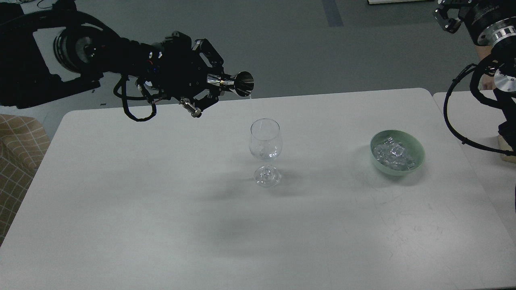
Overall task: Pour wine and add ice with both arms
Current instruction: 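Hold the tilted jigger above the glass, pouring liquid in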
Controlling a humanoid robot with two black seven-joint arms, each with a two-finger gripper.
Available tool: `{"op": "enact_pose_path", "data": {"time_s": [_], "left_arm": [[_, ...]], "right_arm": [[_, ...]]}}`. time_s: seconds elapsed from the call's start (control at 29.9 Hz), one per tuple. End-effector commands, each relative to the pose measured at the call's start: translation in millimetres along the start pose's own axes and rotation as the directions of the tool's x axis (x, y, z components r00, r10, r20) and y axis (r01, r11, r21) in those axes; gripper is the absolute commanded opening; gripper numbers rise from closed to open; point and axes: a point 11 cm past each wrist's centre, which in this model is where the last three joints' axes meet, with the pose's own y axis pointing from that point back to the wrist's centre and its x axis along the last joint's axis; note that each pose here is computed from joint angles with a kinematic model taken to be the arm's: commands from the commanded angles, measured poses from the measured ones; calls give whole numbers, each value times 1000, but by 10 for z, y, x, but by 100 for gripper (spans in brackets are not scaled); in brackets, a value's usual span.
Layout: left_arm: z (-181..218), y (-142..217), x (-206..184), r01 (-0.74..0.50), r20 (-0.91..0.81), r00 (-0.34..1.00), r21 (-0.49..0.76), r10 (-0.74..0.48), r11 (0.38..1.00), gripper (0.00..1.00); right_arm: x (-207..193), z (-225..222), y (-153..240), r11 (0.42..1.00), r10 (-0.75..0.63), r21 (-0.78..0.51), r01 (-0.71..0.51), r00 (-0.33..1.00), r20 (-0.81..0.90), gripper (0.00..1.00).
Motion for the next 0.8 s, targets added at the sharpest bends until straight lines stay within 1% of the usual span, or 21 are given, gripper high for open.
{"op": "enact_pose_path", "data": {"time_s": [0.0,0.37,0.57,0.77], "left_arm": [[-8,14,-4,8,7,1000,-6,-8,1000,14],[-110,69,64,10,32,999,9,-11,1000,14],[-71,89,11,34,38,999,-17,-34,999,14],[-57,86,85,32,59,998,-36,-30,999,15]], "right_arm": [[-6,-16,-6,1000,-1,3,1,1000,-1,100],[-4,-3,-1,1000,-1,2,1,1000,3,100],[-13,-6,-6,1000,-1,7,1,1000,11,100],[-9,-5,-5,1000,-1,7,1,1000,11,100]]}}
